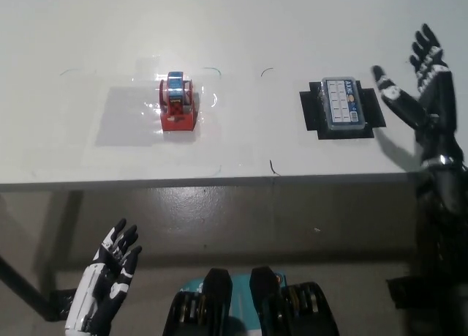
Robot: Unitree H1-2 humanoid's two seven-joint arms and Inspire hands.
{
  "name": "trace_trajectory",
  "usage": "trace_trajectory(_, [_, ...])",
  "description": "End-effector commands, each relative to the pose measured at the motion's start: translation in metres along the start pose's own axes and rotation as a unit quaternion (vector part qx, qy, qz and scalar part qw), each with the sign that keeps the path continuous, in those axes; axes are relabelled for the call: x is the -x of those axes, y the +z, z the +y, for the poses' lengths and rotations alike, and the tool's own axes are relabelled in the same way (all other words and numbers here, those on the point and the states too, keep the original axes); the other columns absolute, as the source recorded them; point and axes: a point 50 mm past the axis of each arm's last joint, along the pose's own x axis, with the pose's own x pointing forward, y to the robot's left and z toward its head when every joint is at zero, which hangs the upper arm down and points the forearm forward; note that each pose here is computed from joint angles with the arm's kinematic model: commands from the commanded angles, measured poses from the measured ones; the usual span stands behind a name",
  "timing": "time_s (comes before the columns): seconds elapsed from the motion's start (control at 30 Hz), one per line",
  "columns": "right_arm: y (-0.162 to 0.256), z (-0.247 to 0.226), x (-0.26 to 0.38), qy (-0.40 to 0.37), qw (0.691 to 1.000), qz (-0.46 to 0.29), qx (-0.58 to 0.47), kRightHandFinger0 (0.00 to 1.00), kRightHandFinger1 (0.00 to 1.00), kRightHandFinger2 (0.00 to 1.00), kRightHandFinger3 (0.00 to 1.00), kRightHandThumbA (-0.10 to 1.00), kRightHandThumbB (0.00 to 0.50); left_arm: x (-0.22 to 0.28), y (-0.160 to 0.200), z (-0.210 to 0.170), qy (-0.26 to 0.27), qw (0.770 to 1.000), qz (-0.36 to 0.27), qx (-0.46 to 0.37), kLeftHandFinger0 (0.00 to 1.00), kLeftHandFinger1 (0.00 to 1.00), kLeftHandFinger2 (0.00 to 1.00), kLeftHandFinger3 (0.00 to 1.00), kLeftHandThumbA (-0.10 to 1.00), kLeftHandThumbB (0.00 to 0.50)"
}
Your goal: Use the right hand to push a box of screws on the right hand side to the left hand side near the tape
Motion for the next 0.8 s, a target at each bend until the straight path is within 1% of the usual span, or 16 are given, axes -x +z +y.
trace_trajectory(0.0, [0.016, 0.004, -0.035, -0.012, 1.0, -0.028, 0.002, 1.0, 1.0, 1.0, 1.0, 0.9, 0.144, -0.001, 0.009, 0.001, -0.007, 1.0, -0.026, 0.004, 1.0, 1.0, 1.0, 1.0, 0.67, 0.112])
trace_trajectory(0.03, [0.013, 0.006, -0.041, -0.012, 1.0, -0.017, -0.001, 1.0, 1.0, 1.0, 1.0, 0.95, 0.164, -0.001, 0.01, 0.001, -0.006, 1.0, -0.029, 0.002, 1.0, 1.0, 1.0, 1.0, 0.67, 0.116])
trace_trajectory(0.07, [0.012, 0.008, -0.044, -0.012, 1.0, -0.012, -0.002, 1.0, 1.0, 1.0, 1.0, 0.97, 0.172, -0.001, 0.01, 0.001, -0.004, 1.0, -0.029, -0.001, 1.0, 1.0, 1.0, 1.0, 0.67, 0.117])
trace_trajectory(0.1, [0.01, 0.011, -0.052, -0.012, 1.0, -0.001, -0.002, 1.0, 1.0, 1.0, 1.0, 0.99, 0.168, -0.003, 0.011, 0.002, -0.003, 0.999, -0.032, 0.0, 1.0, 1.0, 1.0, 1.0, 0.67, 0.117])
trace_trajectory(0.17, [0.007, 0.013, -0.056, -0.013, 1.0, 0.006, -0.003, 1.0, 1.0, 1.0, 1.0, 1.0, 0.163, -0.004, 0.011, 0.002, -0.003, 0.999, -0.032, 0.003, 1.0, 1.0, 1.0, 1.0, 0.67, 0.117])
trace_trajectory(0.2, [0.004, 0.016, -0.06, -0.011, 1.0, 0.017, -0.01, 1.0, 1.0, 1.0, 1.0, 1.0, 0.148, -0.004, 0.011, 0.003, -0.004, 0.999, -0.031, 0.003, 1.0, 1.0, 1.0, 1.0, 0.67, 0.118])
trace_trajectory(0.3, [-0.001, 0.021, -0.066, -0.007, 0.999, 0.038, -0.018, 1.0, 1.0, 1.0, 1.0, 1.0, 0.16, -0.004, 0.011, 0.003, -0.005, 1.0, -0.031, 0.005, 1.0, 1.0, 1.0, 1.0, 0.66, 0.122])
trace_trajectory(0.37, [-0.003, 0.024, -0.068, -0.008, 0.999, 0.047, -0.017, 1.0, 1.0, 1.0, 1.0, 1.0, 0.211, -0.003, 0.011, 0.003, -0.007, 0.999, -0.032, 0.008, 1.0, 1.0, 1.0, 1.0, 0.66, 0.124])
trace_trajectory(0.43, [-0.006, 0.025, -0.07, -0.01, 0.998, 0.058, -0.018, 1.0, 1.0, 1.0, 1.0, 1.0, 0.25, -0.004, 0.011, 0.002, -0.008, 0.999, -0.033, 0.007, 1.0, 1.0, 1.0, 1.0, 0.66, 0.126])
trace_trajectory(0.5, [-0.008, 0.025, -0.071, -0.01, 0.998, 0.063, -0.018, 1.0, 1.0, 1.0, 1.0, 1.0, 0.252, -0.004, 0.012, 0.003, -0.008, 0.999, -0.036, 0.007, 1.0, 1.0, 1.0, 1.0, 0.66, 0.123])
trace_trajectory(0.57, [-0.01, 0.025, -0.071, -0.019, 0.997, 0.076, -0.021, 1.0, 1.0, 1.0, 1.0, 1.0, 0.233, -0.005, 0.013, 0.004, -0.009, 0.999, -0.037, 0.006, 1.0, 1.0, 1.0, 1.0, 0.67, 0.128])
trace_trajectory(0.77, [-0.021, 0.019, -0.066, -0.031, 0.994, 0.101, -0.004, 1.0, 1.0, 1.0, 1.0, 1.0, 0.239, -0.006, 0.013, 0.007, -0.018, 0.999, -0.036, 0.004, 1.0, 1.0, 1.0, 1.0, 0.7, 0.144])
